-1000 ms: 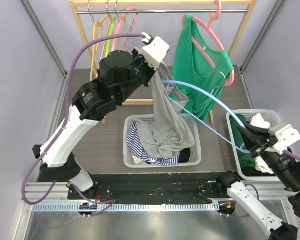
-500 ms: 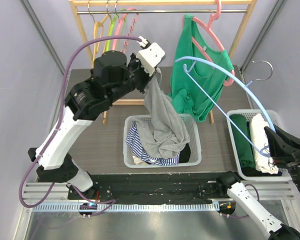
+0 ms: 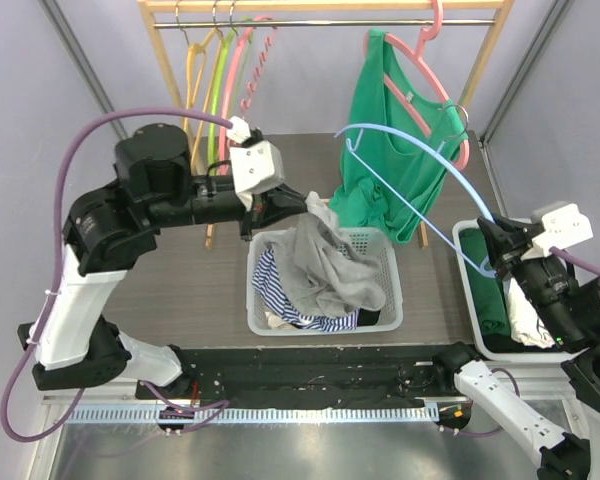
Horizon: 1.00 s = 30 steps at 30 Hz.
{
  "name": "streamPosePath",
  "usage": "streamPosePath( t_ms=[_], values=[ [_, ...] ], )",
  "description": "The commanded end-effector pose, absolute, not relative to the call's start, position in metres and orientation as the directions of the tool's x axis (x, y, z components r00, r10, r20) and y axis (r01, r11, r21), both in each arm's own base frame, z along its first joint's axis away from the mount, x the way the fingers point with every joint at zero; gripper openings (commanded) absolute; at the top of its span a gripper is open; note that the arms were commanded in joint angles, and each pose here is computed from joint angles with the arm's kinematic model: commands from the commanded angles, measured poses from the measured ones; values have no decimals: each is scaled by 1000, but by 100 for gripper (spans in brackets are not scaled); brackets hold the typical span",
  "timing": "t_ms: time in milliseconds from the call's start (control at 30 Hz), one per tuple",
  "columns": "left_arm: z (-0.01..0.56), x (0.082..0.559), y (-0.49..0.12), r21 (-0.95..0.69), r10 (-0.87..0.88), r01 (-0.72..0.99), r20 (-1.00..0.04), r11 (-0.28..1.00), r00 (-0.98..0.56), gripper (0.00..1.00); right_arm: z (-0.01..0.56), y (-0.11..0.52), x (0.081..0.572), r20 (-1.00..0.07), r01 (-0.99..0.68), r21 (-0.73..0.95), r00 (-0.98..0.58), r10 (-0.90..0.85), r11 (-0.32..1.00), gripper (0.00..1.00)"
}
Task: Remove the tank top from the hanger
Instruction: Place the tank top in the bin.
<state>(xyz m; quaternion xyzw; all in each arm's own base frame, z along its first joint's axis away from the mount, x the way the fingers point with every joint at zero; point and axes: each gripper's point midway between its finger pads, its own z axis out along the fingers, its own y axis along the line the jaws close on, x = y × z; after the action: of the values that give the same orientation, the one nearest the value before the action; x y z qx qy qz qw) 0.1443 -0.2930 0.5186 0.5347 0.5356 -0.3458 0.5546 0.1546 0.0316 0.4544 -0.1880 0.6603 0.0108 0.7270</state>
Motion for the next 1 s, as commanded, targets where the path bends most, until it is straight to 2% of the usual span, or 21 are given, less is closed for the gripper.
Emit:
streamPosePath(
  t_ms=[0,133,267,367,400,633,700,733,833,967],
  values=[
    [453,167,-315,177,339,967,-935,185,106,0,496,36,158,-958,-247,-203,252,-139,947,1],
    [392,205,-322,233,495,930,-867,286,65,0,500,38,159,-954,-251,-208,265,-140,945,1],
    [339,230,-328,303,604,905,-794,299,66,0,506,36,156,-948,-244,-218,283,-146,945,1],
    [279,238,-324,327,718,907,-694,265,40,0,511,34,153,-944,-235,-216,298,-142,948,1],
    [250,236,-321,310,763,919,-646,243,16,0,511,34,153,-942,-234,-217,304,-141,948,1],
    [149,197,-291,129,901,984,-430,122,-55,1,500,31,163,-946,-199,-223,281,-163,954,1],
    [137,188,-290,86,907,992,-418,87,-43,11,494,33,169,-947,-200,-234,270,-176,951,1],
    [129,185,-290,65,914,995,-404,76,-43,36,493,35,172,-947,-199,-236,267,-179,951,1],
    [115,176,-293,20,917,998,-395,59,-46,72,490,37,177,-949,-199,-238,256,-185,951,1],
    [95,177,-313,-7,912,998,-406,68,-65,74,487,37,182,-954,-192,-224,244,-175,955,1]
  ],
)
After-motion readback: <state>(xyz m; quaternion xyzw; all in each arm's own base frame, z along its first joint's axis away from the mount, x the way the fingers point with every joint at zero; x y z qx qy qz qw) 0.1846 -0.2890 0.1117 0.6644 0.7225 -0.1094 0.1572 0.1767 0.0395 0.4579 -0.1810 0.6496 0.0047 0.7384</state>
